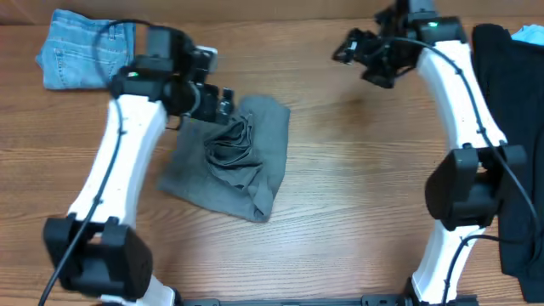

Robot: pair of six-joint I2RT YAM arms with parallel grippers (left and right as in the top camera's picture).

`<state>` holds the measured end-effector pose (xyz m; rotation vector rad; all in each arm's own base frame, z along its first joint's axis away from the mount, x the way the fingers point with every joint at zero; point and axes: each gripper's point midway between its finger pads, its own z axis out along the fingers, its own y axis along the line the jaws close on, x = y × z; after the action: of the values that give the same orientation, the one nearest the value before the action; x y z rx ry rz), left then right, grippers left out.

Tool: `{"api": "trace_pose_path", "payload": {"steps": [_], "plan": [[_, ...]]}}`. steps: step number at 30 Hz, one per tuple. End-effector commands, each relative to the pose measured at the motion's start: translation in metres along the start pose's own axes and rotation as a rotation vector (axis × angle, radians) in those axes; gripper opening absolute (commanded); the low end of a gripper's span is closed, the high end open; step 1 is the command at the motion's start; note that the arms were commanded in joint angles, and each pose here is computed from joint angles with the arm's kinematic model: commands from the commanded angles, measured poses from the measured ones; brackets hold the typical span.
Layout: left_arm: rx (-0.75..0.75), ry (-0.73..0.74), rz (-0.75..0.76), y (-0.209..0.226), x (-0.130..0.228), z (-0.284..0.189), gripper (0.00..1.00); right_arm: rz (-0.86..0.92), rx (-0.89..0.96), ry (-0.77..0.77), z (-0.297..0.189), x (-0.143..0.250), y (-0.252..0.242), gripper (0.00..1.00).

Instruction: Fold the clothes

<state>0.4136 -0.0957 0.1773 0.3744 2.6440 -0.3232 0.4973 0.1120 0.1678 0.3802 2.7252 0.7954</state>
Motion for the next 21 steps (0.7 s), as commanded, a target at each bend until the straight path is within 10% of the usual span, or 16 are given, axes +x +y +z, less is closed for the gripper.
{"api": "trace_pose_path", "payload": {"steps": [1, 8, 16, 21], "plan": [[0.077, 0.085, 0.184, -0.037, 0.008, 0.06, 1.0, -0.026, -0.029, 0.001, -0.035, -0.004, -0.015, 0.92], [0.027, 0.263, 0.294, -0.036, 0.046, 0.128, 0.98, -0.055, 0.008, 0.05, -0.042, 0.006, -0.035, 0.92], [-0.236, 0.295, 0.227, 0.006, 0.047, 0.122, 0.08, -0.054, 0.031, 0.046, -0.041, 0.006, -0.039, 0.92], [-0.465, 0.161, 0.148, 0.041, 0.014, 0.115, 0.04, -0.037, 0.051, 0.074, -0.032, 0.014, -0.049, 0.92]]}}
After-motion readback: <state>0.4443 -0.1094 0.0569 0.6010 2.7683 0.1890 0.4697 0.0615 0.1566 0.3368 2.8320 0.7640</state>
